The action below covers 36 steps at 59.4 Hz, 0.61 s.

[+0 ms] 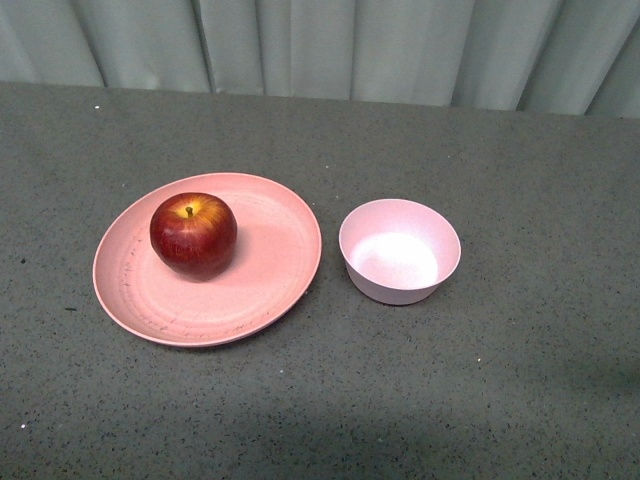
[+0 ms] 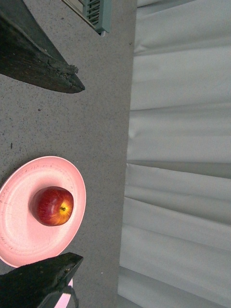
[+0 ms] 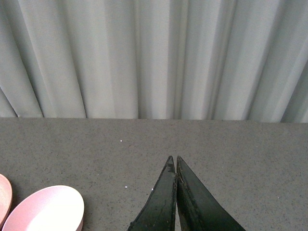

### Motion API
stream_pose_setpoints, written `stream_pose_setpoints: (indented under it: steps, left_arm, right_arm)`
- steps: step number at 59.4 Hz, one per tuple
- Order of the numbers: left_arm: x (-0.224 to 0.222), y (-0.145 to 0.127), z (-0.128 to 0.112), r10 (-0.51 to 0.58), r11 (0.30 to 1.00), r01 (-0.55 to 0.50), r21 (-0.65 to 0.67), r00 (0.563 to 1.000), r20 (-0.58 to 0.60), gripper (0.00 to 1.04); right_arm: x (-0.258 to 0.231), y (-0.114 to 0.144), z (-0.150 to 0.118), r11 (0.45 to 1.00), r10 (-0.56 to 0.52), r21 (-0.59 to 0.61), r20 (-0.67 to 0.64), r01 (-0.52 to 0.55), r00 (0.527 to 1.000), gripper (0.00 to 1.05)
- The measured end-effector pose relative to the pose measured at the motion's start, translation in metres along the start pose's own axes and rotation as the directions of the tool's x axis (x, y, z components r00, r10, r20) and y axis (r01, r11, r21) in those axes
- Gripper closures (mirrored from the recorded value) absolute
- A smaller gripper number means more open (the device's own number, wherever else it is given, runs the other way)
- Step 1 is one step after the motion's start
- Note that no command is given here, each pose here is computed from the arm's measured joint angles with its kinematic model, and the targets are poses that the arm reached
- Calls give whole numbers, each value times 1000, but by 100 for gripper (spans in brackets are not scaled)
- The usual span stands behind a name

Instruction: Move apple from plate to bowl

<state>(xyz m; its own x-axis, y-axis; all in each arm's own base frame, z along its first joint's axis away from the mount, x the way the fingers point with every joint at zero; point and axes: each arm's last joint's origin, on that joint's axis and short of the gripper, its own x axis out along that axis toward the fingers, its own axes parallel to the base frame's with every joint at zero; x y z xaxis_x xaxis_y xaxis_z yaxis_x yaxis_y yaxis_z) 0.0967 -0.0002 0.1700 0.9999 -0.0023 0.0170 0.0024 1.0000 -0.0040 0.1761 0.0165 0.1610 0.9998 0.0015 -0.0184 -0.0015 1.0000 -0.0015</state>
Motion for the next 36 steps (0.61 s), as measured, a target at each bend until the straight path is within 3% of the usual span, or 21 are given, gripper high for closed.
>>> stream_pose_setpoints:
  steps: [14,36]
  left_arm:
    - [0,0,0,0,1000,0,0,1000,0,7]
    - [0,0,0,0,1000,0,0,1000,0,7]
  right_arm:
    - [-23,-16,0,1000,-3,2,1,3,1000,104]
    - [-41,-16,3,1000,-1,2,11,1,1000,104]
